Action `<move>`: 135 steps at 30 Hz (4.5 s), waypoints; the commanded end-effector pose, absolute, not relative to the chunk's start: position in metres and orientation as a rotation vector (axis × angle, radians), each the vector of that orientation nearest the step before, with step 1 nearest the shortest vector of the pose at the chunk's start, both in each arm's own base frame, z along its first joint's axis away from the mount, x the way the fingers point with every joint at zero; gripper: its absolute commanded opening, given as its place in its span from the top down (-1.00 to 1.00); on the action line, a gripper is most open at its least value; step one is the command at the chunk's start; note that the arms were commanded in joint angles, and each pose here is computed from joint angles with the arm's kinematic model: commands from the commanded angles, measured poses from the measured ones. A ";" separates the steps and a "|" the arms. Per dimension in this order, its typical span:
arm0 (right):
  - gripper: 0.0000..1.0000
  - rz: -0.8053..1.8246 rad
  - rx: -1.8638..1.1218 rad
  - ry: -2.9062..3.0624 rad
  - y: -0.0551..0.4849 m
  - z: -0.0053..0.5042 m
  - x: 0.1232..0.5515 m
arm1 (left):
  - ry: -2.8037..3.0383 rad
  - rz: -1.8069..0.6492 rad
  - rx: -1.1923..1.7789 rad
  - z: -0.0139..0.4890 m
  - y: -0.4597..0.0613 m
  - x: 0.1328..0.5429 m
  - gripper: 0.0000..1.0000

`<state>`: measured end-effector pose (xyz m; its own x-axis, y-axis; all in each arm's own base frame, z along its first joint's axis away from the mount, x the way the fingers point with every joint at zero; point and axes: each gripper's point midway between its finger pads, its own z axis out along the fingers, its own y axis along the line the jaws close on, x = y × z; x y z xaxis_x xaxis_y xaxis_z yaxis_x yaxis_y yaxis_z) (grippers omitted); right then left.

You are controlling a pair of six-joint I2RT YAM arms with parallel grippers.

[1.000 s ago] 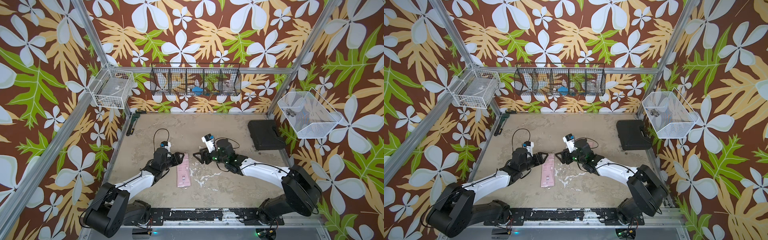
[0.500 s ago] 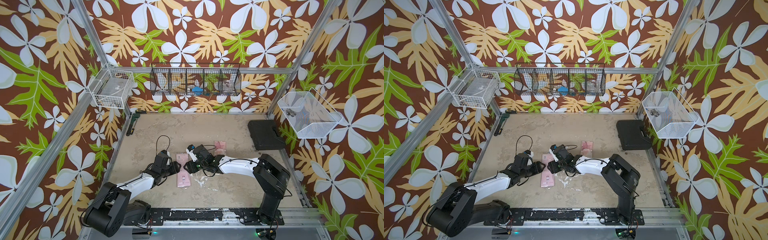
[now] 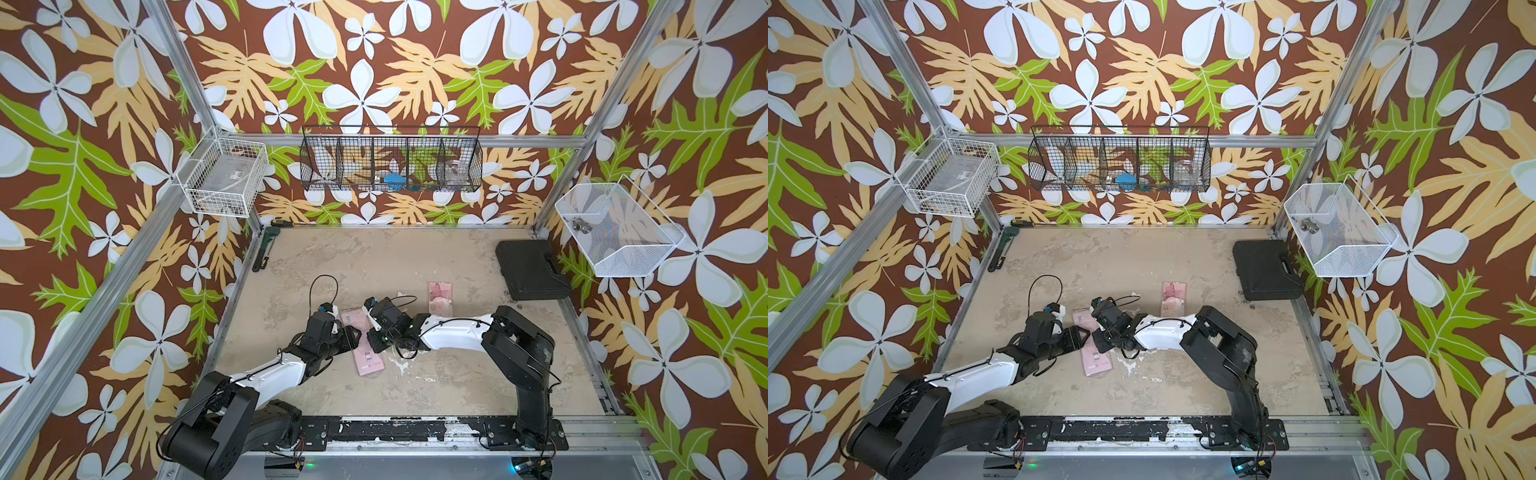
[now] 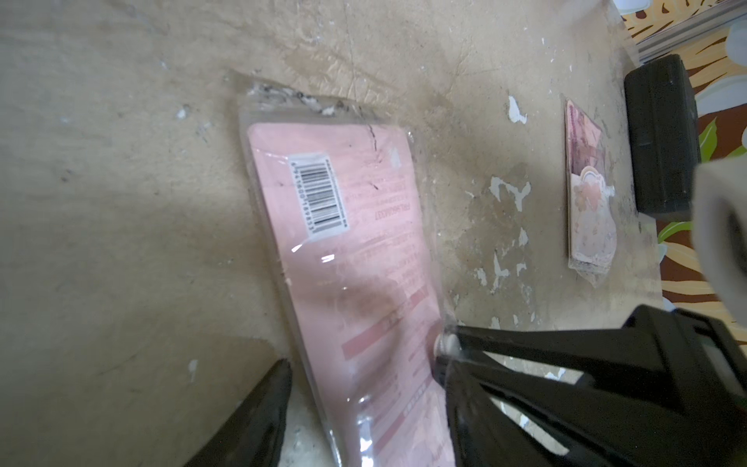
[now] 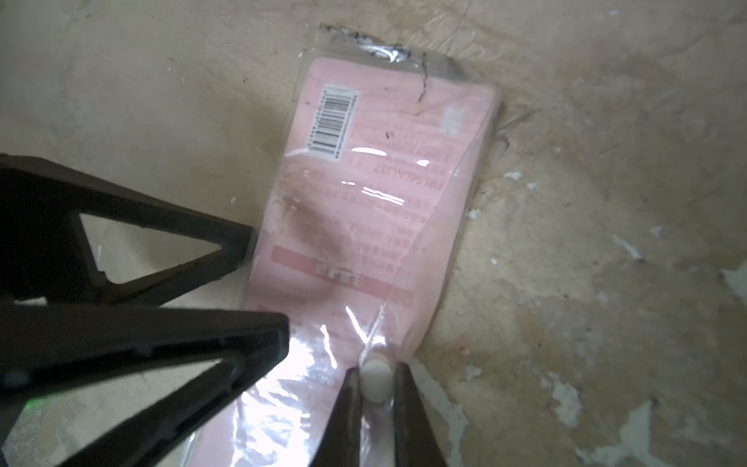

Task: Open the ruler set and take out the ruler
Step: Pick up the ruler set bag from the center of the board, then open the ruler set bag.

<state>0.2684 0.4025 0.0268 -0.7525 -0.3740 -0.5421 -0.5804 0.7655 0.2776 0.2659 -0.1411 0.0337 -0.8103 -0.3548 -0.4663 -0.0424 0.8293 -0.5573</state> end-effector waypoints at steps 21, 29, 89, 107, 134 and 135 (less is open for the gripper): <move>1.00 0.979 -0.633 2.181 0.389 0.148 0.281 | 1.932 -1.243 -0.022 0.166 -0.196 0.275 -0.38; 1.00 0.993 -0.566 2.149 0.384 0.157 0.282 | 2.004 -1.223 -0.034 0.147 -0.197 0.277 0.81; 1.00 1.615 -0.760 1.868 0.321 0.192 0.246 | 1.889 -1.389 0.118 0.164 -0.211 0.269 1.00; -0.24 1.107 -0.541 2.158 0.358 0.149 0.289 | 1.947 -1.245 0.102 0.154 -0.202 0.274 1.00; 0.66 1.198 -0.622 2.171 0.365 0.146 0.283 | 1.941 -1.233 0.096 0.156 -0.202 0.276 1.00; 0.71 1.197 -0.612 2.179 0.363 0.145 0.285 | 1.940 -1.234 0.094 0.156 -0.202 0.276 1.00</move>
<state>0.2885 0.3590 0.1378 -0.7281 -0.1227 -0.6744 -0.6183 0.5422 0.5690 0.2723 -0.2020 0.1489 -0.6888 -0.3363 -0.6422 0.4352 0.5167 -0.7373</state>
